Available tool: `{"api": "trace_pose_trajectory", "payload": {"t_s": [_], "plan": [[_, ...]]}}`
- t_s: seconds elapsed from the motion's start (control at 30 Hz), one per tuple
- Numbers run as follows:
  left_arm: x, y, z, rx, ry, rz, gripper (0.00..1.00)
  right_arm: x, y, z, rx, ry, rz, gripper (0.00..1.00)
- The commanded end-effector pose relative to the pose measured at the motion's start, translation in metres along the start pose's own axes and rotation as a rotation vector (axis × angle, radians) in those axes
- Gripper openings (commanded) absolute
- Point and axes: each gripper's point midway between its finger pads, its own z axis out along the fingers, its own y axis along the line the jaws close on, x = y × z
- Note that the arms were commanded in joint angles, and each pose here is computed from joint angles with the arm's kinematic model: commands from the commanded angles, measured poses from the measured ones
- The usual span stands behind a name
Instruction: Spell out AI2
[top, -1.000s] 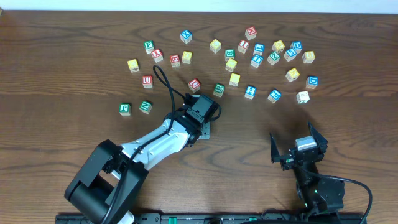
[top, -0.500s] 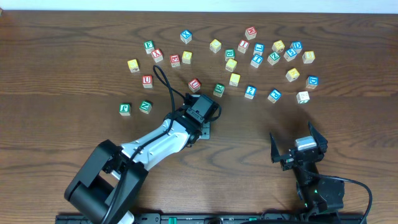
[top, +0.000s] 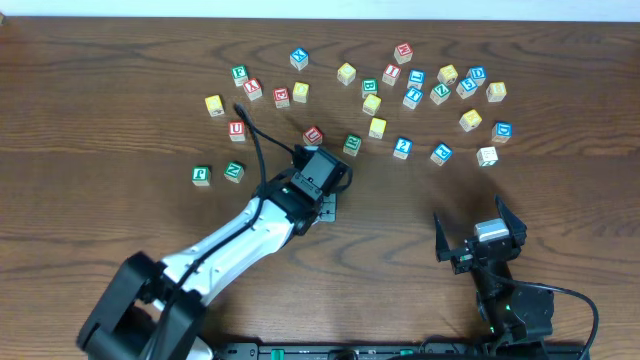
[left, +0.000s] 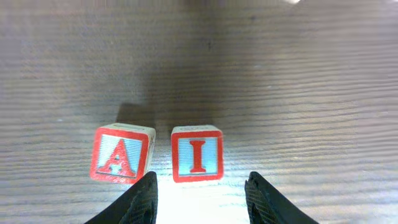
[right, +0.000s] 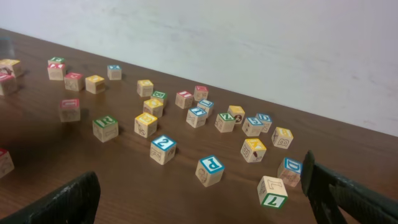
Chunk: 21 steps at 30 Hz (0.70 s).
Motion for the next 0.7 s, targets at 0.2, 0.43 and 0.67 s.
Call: {"api": "trace_pose_trajectory", "payload": {"t_s": [0.2,0.43,0.67], "plan": [[-0.015,-0.002,-0.023,0.03,-0.073,0.038,0.45,0.001,-0.003,0.0,0.012,0.002,0.013,0.99],[-0.025,-0.006,-0.039,0.053,-0.119,0.093,0.52,0.001,-0.003,0.0,0.012,0.002,0.013,0.99],[-0.041,-0.003,-0.079,0.088,-0.213,0.144,0.61,0.001,-0.003,0.0,0.012,0.002,0.013,0.99]]}}
